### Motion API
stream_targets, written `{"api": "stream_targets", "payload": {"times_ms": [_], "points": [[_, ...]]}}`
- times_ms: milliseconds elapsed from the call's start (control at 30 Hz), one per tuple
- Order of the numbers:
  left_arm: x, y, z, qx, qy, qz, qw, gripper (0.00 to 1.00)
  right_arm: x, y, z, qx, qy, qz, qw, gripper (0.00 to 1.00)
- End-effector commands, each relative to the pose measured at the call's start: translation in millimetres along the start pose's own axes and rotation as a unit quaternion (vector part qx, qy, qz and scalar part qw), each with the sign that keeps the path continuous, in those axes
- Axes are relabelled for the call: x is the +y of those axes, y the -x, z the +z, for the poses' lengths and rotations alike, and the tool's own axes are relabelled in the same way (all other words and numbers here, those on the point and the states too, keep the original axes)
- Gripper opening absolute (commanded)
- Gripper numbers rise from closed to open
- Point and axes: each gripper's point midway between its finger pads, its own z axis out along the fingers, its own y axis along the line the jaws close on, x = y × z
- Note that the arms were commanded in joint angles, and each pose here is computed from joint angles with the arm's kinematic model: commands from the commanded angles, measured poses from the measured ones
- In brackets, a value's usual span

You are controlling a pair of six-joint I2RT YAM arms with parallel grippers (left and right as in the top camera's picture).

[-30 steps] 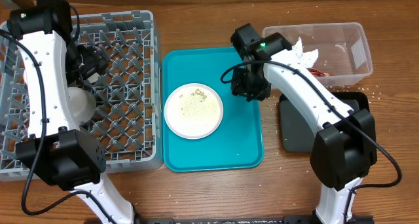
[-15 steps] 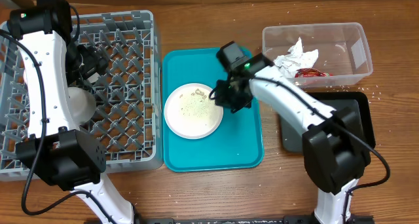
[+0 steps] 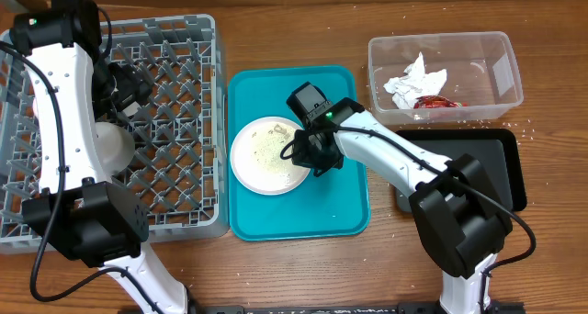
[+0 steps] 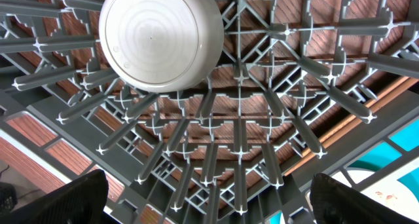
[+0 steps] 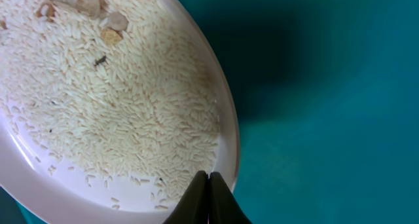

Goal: Sort waste into correct bins and load items into the dishwasher
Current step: 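Lower the right gripper to the white plate's rim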

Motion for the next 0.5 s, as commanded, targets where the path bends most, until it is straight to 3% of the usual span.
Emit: {"api": "stream_targets", "payload": {"times_ms": [0,200,467], "points": [[1,1,-13,-0.017,-0.014,-0.005,1.000,1.00,-9,-2,6,-0.002,-0.012,0.015,1.000,0.04],[1,1,-13,-0.017,-0.014,-0.005,1.000,1.00,-16,-4,9,-0.003,-0.026,0.025,0.999,0.04],[1,1,-13,-0.017,-0.014,-0.005,1.000,1.00,-54,10,-7,-0.031,-0.109,0.075,0.991,0.04]]}}
